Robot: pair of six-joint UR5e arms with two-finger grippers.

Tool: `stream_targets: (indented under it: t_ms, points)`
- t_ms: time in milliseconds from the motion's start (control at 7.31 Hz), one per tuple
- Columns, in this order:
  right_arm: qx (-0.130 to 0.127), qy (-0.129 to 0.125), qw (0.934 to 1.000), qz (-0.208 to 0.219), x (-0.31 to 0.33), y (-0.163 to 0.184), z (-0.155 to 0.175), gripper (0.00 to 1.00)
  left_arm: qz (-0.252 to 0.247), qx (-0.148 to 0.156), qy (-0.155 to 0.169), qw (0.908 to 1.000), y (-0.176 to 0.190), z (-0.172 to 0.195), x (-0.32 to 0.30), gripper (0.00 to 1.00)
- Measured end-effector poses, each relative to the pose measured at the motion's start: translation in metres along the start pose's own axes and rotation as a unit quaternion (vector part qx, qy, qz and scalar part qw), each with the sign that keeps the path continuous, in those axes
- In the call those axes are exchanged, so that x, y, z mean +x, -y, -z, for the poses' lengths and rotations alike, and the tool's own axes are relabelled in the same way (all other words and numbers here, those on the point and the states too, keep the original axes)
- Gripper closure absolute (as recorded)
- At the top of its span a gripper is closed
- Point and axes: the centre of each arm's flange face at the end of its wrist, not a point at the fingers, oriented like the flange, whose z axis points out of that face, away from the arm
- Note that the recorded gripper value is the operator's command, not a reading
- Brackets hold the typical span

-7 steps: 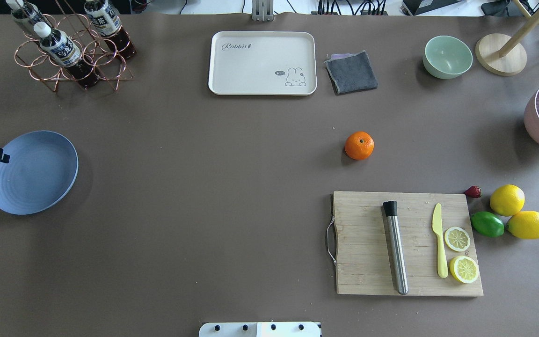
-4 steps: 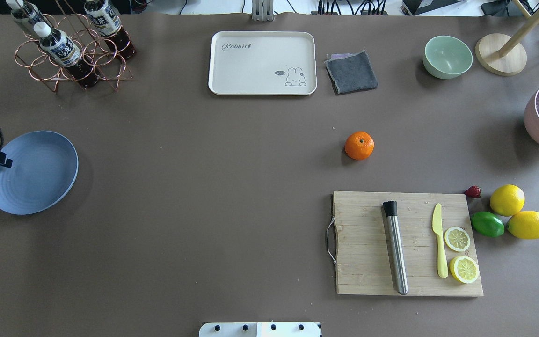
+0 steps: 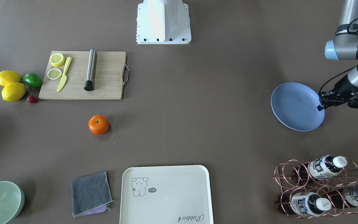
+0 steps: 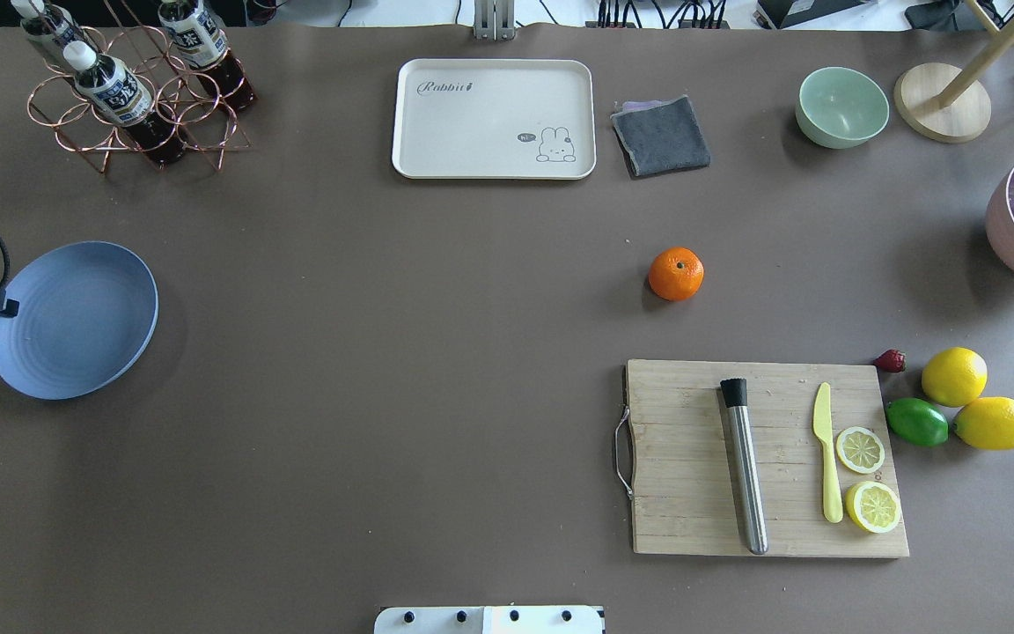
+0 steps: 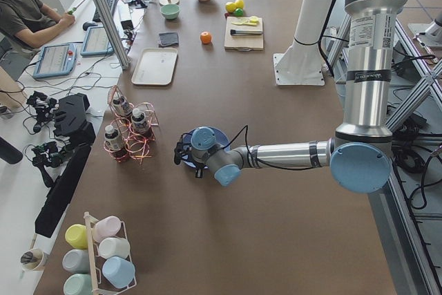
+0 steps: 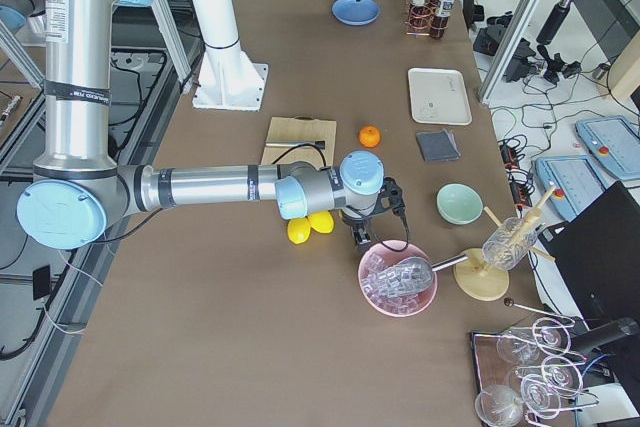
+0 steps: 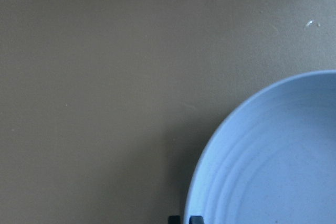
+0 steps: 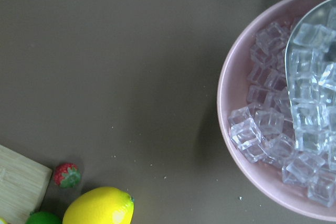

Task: Pick orange to plate
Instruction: 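Push the blue plate toward table center with left gripper while right arm reaches in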

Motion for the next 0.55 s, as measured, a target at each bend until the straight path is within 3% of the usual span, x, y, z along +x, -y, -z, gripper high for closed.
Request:
stream_targets:
  t_ms: [274, 547]
  points:
    - [0.01, 0.007, 0.9986, -0.051, -0.05, 0.053, -0.001, 0.0, 0.04, 0.006, -0.049, 0.998, 0.021, 0.018, 0.064, 1.0]
    - [0.007, 0.014, 0.9954, -0.095, -0.141, 0.11, -0.027, 0.0, 0.086, 0.016, -0.09, 0.9921, 0.018, 0.013, 0.178, 1.0]
